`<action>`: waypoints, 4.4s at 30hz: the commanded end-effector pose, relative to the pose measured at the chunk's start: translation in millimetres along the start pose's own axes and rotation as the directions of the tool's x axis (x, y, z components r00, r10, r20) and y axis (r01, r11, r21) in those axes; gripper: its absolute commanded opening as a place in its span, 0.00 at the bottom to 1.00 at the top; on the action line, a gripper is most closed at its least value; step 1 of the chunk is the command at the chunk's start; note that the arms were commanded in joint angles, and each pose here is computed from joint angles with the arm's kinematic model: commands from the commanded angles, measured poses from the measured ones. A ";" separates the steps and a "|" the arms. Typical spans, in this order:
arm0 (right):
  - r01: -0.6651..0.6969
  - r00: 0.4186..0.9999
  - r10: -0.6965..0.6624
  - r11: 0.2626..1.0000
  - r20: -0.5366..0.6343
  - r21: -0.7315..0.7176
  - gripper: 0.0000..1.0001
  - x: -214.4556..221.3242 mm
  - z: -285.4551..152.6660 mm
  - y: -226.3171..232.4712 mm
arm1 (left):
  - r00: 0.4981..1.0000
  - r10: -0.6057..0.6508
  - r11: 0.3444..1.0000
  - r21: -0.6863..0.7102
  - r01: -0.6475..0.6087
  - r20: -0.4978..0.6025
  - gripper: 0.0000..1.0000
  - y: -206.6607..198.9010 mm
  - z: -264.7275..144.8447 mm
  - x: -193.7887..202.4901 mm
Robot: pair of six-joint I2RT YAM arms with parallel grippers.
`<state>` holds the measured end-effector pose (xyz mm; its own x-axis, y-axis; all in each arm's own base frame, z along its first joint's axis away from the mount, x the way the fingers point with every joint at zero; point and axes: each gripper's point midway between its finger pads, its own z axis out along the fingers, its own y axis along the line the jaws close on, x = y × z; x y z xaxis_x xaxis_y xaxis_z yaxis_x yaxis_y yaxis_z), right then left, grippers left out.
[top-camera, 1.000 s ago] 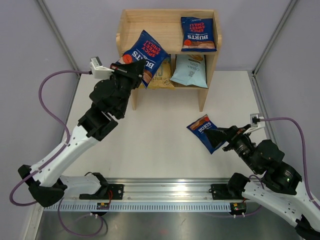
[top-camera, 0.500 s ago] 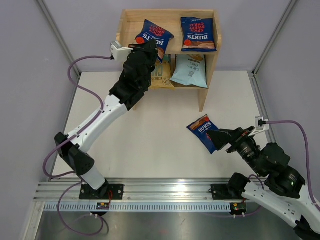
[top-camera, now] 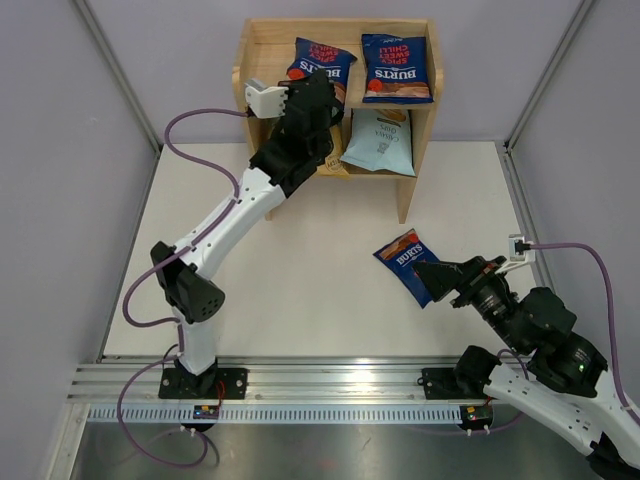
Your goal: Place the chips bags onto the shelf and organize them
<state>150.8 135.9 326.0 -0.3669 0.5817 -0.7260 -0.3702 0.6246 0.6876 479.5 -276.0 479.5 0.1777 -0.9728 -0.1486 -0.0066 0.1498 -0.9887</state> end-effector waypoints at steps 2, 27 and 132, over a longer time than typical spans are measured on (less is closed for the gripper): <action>-0.038 0.999 0.039 0.999 0.029 -0.027 0.99 -7.5 -2.1 6.5 | 0.994 -0.029 1.000 0.014 0.028 0.104 0.09 -16.9 1.3 -12.5; -0.066 0.997 0.066 0.998 0.044 -0.008 0.99 -8.4 -9.0 -1.2 | 0.997 0.043 0.987 0.155 -0.034 -0.057 0.12 -36.7 6.3 35.0; 0.122 0.892 0.134 0.847 -0.431 0.518 0.00 77.8 179.0 -259.5 | 0.217 0.772 0.601 0.575 -0.554 -0.598 0.99 255.5 -328.8 -149.4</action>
<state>359.1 95.6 40.7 -0.8344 0.2765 -0.4768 0.0992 0.9263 0.3635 107.4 -154.2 253.0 -0.5478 -0.1406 -0.8247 0.5625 0.6678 -0.4875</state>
